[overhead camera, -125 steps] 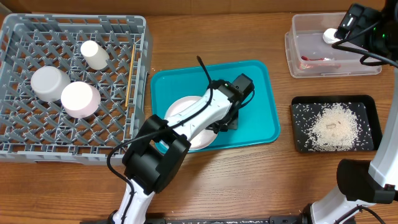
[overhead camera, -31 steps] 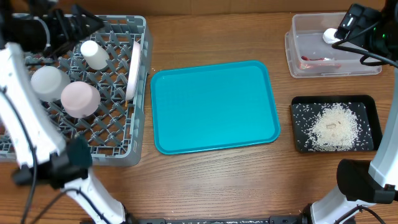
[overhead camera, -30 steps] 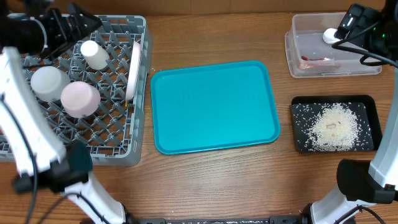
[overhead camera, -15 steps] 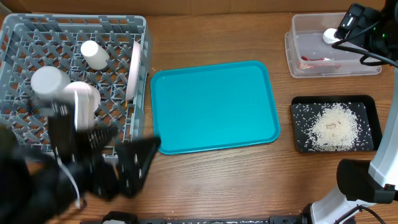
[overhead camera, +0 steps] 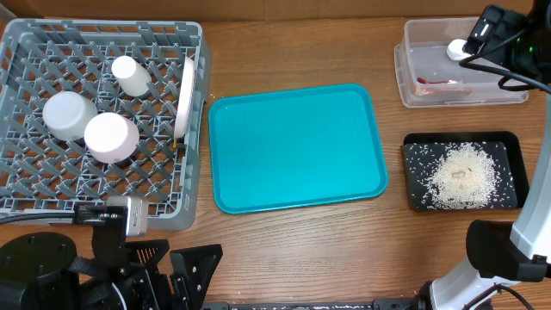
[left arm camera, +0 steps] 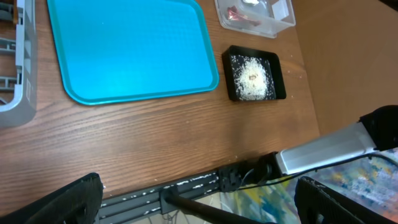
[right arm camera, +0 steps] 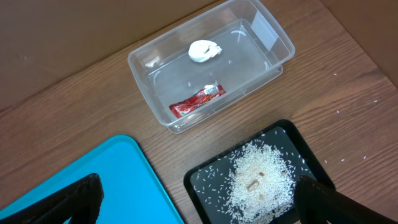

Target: Sort waste into correct bins and load items into the dishwasher

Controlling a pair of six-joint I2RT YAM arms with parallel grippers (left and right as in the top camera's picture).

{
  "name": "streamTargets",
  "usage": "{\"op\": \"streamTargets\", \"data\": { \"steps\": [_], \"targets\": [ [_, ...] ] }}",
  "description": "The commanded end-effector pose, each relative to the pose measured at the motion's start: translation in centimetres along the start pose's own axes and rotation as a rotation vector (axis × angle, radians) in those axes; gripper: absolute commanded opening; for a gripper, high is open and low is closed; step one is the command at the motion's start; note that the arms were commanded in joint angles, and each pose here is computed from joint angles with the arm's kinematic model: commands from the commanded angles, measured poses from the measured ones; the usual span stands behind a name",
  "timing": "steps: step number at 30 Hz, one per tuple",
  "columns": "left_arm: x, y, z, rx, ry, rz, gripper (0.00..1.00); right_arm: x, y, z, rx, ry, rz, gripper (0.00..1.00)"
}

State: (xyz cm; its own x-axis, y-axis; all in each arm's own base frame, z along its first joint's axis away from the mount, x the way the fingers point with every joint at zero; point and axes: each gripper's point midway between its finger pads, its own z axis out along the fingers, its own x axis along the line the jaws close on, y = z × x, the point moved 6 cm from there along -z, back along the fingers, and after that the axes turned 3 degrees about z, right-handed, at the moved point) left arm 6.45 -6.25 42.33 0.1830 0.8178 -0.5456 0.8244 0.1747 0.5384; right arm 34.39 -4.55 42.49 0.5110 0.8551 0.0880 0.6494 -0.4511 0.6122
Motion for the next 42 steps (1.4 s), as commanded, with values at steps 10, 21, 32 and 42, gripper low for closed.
{"op": "streamTargets", "data": {
  "steps": [10,21,32,42],
  "targets": [
    [2.9,-0.4,3.4,0.086,0.116,0.267,1.00,-0.2,0.1,-0.1,-0.007,-0.006,-0.003,1.00],
    [9.2,-2.3,10.9,-0.212,0.147,0.353,1.00,-0.2,0.1,-0.1,-0.007,-0.006,-0.003,1.00],
    [15.8,-4.2,16.1,-0.474,0.302,0.393,1.00,-0.2,0.1,-0.1,-0.007,-0.006,-0.003,1.00],
    [18.7,-3.6,19.5,-0.707,0.326,0.442,1.00,-0.2,0.1,-0.1,-0.007,-0.006,-0.003,1.00]
  ]
}}
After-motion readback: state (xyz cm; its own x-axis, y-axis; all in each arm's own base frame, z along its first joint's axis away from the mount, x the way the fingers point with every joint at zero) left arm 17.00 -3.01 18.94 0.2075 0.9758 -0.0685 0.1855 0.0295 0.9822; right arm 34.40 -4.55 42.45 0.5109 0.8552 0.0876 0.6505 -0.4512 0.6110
